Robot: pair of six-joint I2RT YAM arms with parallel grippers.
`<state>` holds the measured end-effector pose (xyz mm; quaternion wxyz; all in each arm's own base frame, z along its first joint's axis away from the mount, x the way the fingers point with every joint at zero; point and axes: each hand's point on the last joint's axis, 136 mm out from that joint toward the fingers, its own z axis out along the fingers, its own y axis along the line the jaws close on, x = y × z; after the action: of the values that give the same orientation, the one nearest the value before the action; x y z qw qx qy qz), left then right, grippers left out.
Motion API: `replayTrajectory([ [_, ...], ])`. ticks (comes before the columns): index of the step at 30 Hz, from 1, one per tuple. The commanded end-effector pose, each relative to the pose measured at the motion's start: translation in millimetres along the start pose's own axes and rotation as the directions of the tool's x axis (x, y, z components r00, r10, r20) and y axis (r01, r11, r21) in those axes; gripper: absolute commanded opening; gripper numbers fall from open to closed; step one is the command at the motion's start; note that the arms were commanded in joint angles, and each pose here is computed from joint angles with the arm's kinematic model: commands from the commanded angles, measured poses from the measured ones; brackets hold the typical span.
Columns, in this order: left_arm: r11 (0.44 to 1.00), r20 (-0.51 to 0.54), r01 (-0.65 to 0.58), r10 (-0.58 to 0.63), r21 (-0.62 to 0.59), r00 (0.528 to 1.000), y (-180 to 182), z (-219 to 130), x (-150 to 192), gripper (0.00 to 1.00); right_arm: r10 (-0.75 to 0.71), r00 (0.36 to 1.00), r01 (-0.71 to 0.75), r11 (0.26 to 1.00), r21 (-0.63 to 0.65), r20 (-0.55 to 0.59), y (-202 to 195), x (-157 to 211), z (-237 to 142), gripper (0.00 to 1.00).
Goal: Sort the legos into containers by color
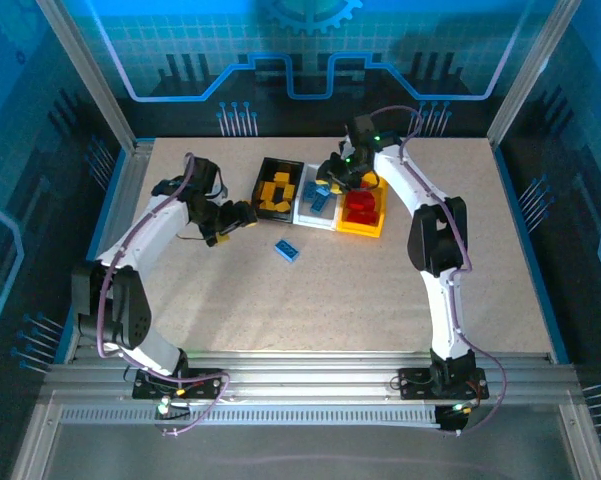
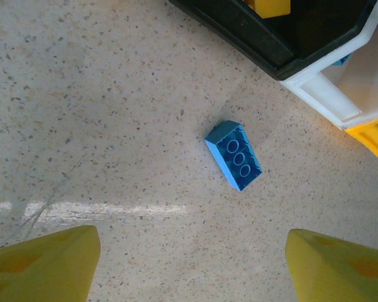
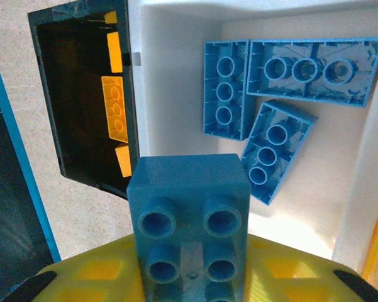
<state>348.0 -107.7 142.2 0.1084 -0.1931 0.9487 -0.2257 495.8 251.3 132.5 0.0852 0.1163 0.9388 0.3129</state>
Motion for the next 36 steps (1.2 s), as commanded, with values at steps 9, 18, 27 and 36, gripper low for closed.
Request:
replayTrajectory([
  [9,1.000,-0.014,0.023,-0.023,-0.007,1.000,10,0,-13,0.79,0.010,0.999,-0.009,0.999,0.032,-0.042,-7,13,5,0.53],
  [18,0.998,-0.026,0.055,-0.055,0.011,0.998,9,8,-14,0.79,-0.172,0.983,0.176,0.982,0.071,-0.059,10,41,-9,0.54],
  [27,0.995,-0.029,0.097,-0.096,0.036,0.995,8,12,-11,0.80,-0.563,0.797,0.595,0.795,0.122,-0.218,32,123,11,0.61],
  [36,0.994,-0.021,0.103,-0.102,0.035,0.995,10,6,-6,0.80,-0.717,0.591,0.807,0.537,0.248,-0.370,27,155,49,0.63],
])
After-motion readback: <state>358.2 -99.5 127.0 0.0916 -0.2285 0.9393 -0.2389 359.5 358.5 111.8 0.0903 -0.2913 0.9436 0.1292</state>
